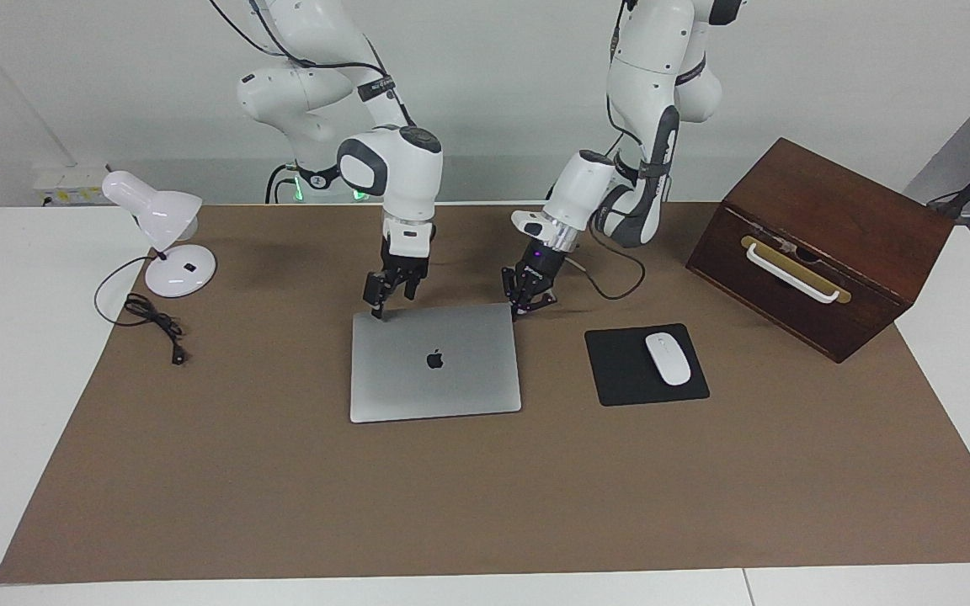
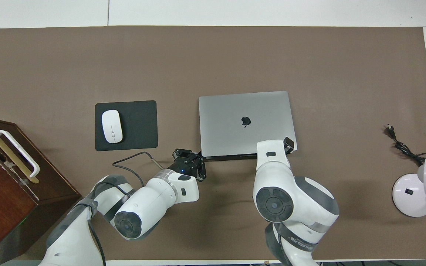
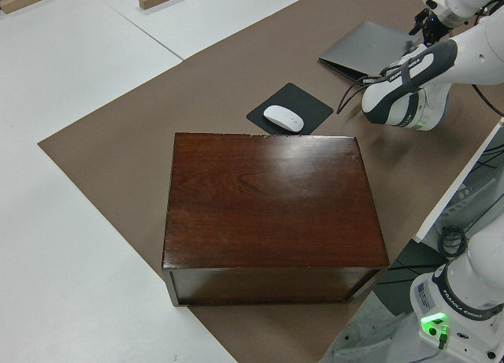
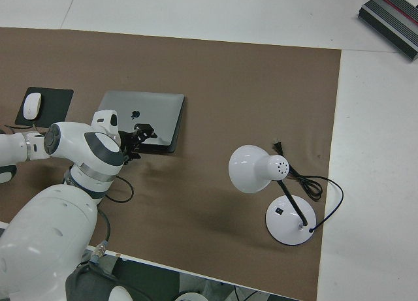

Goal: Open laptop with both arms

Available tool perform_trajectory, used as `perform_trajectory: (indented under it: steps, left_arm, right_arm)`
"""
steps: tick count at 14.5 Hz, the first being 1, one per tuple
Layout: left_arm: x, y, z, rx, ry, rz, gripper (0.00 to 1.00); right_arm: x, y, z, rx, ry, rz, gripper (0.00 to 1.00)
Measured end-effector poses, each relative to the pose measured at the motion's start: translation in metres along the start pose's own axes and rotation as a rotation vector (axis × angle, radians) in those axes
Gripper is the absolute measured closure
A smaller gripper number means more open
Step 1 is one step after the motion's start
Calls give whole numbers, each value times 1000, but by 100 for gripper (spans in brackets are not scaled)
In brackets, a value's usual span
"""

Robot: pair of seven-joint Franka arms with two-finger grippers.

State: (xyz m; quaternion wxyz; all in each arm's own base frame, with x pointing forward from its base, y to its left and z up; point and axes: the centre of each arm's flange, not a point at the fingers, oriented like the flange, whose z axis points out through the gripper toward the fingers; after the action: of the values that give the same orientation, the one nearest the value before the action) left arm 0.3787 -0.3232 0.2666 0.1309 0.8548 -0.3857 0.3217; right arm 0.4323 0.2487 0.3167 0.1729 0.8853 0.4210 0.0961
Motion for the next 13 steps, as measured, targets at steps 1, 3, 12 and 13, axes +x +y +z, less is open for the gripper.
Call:
perform_trajectory:
  steps: [1, 3, 12, 13]
  left_arm:
    - [0, 1, 0, -1, -1, 1, 99]
    - [-2, 4, -3, -5, -3, 5, 99]
    - [0, 19, -10, -22, 6, 15, 99]
    - [1, 18, -10, -21, 7, 14, 99]
  right_arm:
    - [0, 0, 0, 0, 0, 0, 0]
    - [0, 0, 0, 0, 0, 0, 0]
    - [0, 0, 0, 0, 0, 0, 0]
    - [0, 0, 0, 0, 0, 0, 0]
